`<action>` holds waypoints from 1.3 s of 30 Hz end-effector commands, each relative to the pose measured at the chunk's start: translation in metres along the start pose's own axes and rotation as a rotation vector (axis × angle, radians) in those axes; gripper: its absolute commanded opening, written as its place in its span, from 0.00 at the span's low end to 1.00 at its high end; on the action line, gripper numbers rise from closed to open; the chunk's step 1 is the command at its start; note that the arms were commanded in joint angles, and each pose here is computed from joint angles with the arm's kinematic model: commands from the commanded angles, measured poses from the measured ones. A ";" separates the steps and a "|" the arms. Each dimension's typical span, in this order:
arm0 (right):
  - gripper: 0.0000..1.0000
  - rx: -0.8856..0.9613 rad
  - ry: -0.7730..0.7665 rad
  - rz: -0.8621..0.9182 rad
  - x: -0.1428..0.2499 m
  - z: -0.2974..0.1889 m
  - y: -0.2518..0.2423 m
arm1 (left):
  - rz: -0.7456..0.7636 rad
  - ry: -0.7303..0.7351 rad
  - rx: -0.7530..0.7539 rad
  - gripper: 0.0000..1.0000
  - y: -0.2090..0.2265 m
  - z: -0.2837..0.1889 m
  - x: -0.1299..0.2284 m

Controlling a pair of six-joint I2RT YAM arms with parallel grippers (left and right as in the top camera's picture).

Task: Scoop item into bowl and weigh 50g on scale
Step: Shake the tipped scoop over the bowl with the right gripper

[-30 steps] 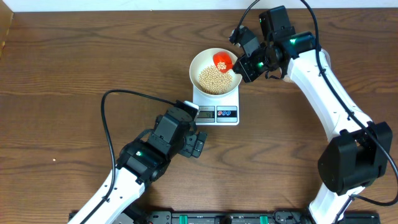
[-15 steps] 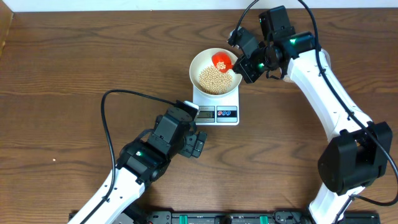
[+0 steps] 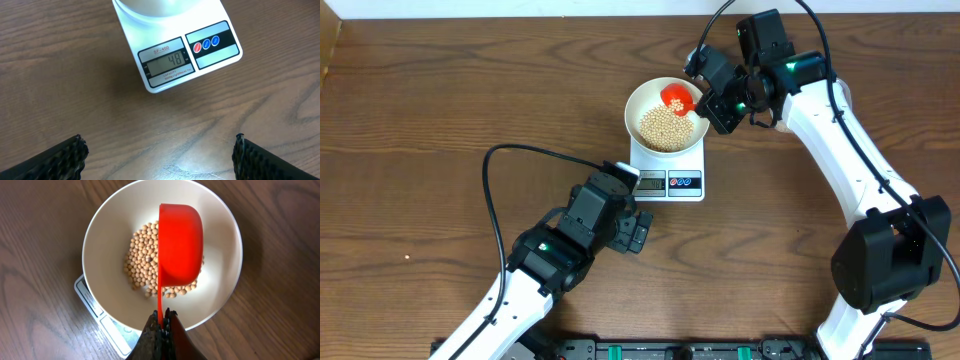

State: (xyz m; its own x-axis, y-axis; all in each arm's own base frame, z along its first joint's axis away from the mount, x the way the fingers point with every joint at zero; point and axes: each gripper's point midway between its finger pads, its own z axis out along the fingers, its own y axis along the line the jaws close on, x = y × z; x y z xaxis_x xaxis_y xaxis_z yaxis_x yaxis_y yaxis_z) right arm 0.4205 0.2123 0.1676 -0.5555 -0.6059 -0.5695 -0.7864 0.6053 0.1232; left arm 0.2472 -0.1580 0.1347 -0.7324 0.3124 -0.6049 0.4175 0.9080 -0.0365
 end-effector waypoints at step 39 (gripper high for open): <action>0.01 -0.108 -0.106 0.144 -0.023 -0.011 0.017 | 0.004 -0.008 -0.007 0.95 0.000 -0.001 -0.003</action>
State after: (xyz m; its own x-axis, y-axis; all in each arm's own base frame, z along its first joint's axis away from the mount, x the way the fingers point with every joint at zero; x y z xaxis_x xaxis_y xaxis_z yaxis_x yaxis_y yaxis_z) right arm 0.4182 0.2303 0.1805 -0.6431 -0.4740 -0.6015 -0.7269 0.6250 0.2846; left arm 0.2471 -0.1579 0.1347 -0.7326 0.3125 -0.6047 0.4173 0.9081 -0.0362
